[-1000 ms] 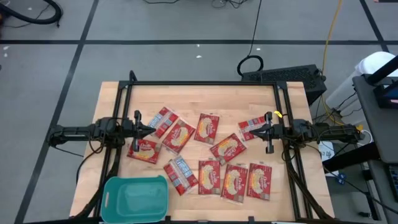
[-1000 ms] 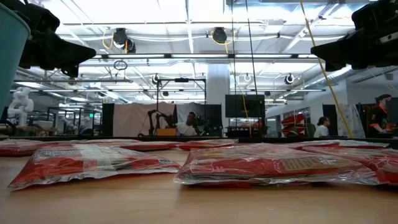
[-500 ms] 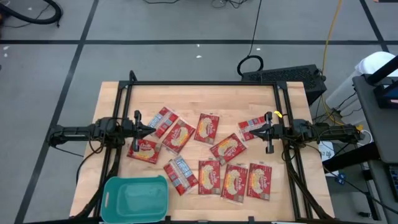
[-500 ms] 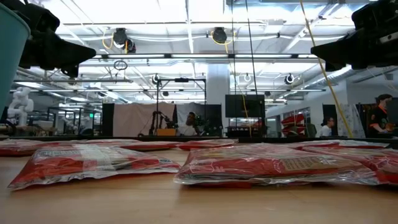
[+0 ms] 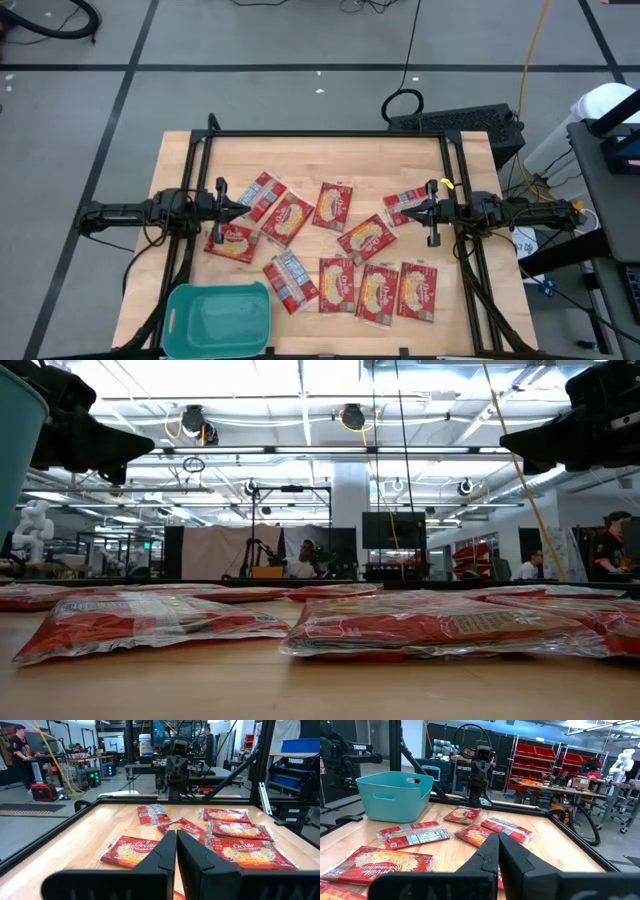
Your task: Sort popcorn bags into baskets
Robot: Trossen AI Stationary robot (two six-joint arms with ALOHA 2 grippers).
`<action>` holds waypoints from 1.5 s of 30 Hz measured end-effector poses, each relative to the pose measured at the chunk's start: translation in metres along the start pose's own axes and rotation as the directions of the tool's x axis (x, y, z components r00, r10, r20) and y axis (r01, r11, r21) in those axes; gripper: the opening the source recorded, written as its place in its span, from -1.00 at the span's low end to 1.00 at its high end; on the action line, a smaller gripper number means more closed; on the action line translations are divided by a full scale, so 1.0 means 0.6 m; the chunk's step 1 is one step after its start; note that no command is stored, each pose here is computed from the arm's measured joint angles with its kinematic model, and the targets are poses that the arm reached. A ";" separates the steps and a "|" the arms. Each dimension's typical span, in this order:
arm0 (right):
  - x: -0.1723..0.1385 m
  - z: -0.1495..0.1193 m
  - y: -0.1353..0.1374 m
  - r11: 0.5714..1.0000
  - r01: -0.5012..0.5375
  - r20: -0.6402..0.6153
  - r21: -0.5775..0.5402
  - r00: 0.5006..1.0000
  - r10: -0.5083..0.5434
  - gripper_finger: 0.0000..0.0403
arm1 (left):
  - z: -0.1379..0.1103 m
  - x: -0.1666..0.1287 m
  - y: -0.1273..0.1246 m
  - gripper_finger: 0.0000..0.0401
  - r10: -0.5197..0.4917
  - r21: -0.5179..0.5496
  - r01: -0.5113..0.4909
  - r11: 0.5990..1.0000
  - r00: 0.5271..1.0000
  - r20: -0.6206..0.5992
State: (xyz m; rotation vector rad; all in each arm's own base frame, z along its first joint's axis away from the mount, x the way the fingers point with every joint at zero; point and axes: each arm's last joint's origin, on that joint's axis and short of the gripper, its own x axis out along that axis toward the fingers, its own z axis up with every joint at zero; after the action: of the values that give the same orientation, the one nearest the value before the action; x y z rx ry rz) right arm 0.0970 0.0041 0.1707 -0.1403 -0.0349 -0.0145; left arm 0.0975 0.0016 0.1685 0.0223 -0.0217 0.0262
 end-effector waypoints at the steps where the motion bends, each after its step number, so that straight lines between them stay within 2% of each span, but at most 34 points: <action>1: 0.000 0.000 0.000 1.000 0.000 0.000 0.000 1.000 0.000 -1.00 | 0.000 0.000 0.000 -0.90 0.001 0.000 -0.001 1.000 1.000 0.000; 29: 0.000 0.000 0.000 1.000 0.000 0.000 0.000 1.000 0.000 -1.00 | 0.000 0.000 0.000 -0.90 0.001 0.000 -0.001 1.000 1.000 0.000; 35: 0.000 0.000 0.000 1.000 0.000 0.000 0.000 1.000 0.000 -1.00 | 0.001 0.000 0.000 -0.90 0.006 0.080 -0.006 0.997 1.000 0.002; 45: 0.000 0.000 0.000 1.000 -0.001 0.000 0.000 1.000 0.001 -1.00 | 0.001 0.000 0.000 -0.90 0.007 0.070 -0.008 0.998 1.000 0.005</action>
State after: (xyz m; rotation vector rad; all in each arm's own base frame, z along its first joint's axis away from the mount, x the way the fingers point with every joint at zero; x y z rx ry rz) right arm 0.0970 0.0041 0.1706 -0.1403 -0.0347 -0.0140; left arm 0.0975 0.0018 0.1691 0.0923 -0.0253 0.0345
